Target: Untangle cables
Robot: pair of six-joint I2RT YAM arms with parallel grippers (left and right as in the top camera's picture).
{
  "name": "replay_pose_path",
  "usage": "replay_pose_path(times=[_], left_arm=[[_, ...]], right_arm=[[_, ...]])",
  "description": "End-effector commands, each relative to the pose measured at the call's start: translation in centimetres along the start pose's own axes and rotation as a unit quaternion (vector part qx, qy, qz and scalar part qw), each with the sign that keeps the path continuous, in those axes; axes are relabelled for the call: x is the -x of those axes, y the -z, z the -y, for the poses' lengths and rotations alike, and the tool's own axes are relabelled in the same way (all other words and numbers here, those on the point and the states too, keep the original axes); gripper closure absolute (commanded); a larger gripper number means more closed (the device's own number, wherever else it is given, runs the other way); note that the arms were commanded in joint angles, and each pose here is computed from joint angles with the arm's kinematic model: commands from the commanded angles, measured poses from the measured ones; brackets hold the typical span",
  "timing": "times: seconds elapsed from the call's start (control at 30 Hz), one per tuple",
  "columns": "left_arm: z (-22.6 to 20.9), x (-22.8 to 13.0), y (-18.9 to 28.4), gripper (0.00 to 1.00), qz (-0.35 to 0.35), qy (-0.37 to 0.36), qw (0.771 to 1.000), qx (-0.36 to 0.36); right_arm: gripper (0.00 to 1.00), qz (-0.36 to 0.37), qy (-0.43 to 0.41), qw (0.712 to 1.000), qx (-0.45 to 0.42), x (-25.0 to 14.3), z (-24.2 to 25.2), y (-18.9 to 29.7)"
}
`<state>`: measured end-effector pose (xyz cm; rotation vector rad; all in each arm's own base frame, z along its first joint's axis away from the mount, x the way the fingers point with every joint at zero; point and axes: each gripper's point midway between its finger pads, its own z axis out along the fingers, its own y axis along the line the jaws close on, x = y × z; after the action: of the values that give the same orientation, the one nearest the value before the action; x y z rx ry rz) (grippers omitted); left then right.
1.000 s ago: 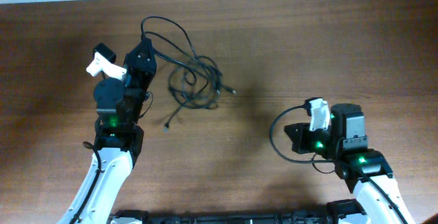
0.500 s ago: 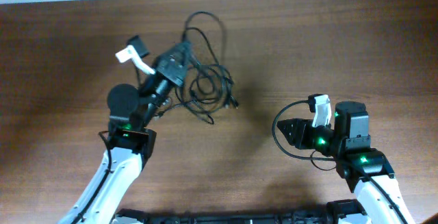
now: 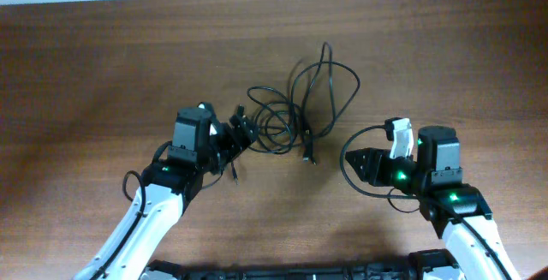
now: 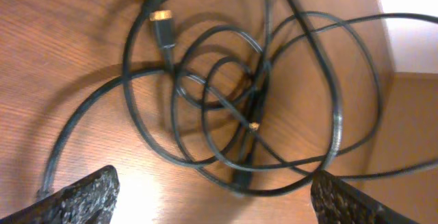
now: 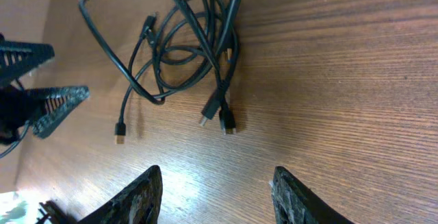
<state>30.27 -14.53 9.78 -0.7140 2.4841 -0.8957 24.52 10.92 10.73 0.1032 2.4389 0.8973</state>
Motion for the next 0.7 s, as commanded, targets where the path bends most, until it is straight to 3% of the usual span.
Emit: replay_pose_path(times=[0.0, 0.13, 0.2, 0.4, 0.6, 0.67], left_arm=[[0.0, 0.5, 0.1, 0.09, 0.013, -0.088, 0.996, 0.006], [0.5, 0.5, 0.1, 0.09, 0.013, -0.128, 0.992, -0.003], [1.4, 0.6, 0.1, 0.14, 0.019, -0.150, 0.988, -0.020], [7.6, 1.2, -1.8, 0.16, 0.069, -0.217, 0.966, -0.124], [7.4, 1.8, -7.3, 0.24, 0.075, -0.189, 0.968, -0.149], [7.8, 2.3, -8.3, 0.36, 0.084, -0.166, 0.968, -0.169]], right_arm=[[0.51, -0.021, -0.014, 1.000, -0.004, -0.8, 0.8, -0.7], [0.51, -0.046, -0.032, 0.998, -0.012, -1.6, 1.6, -1.5], [0.51, -0.056, -0.052, 0.997, -0.017, -1.9, 2.0, -1.9], [0.51, -0.069, -0.068, 0.995, -0.005, -2.3, 1.8, -2.2], [0.51, -0.072, -0.069, 0.995, 0.003, -2.4, 1.5, -2.2], [0.51, -0.072, -0.069, 0.995, 0.003, -2.4, 1.5, -2.2]])
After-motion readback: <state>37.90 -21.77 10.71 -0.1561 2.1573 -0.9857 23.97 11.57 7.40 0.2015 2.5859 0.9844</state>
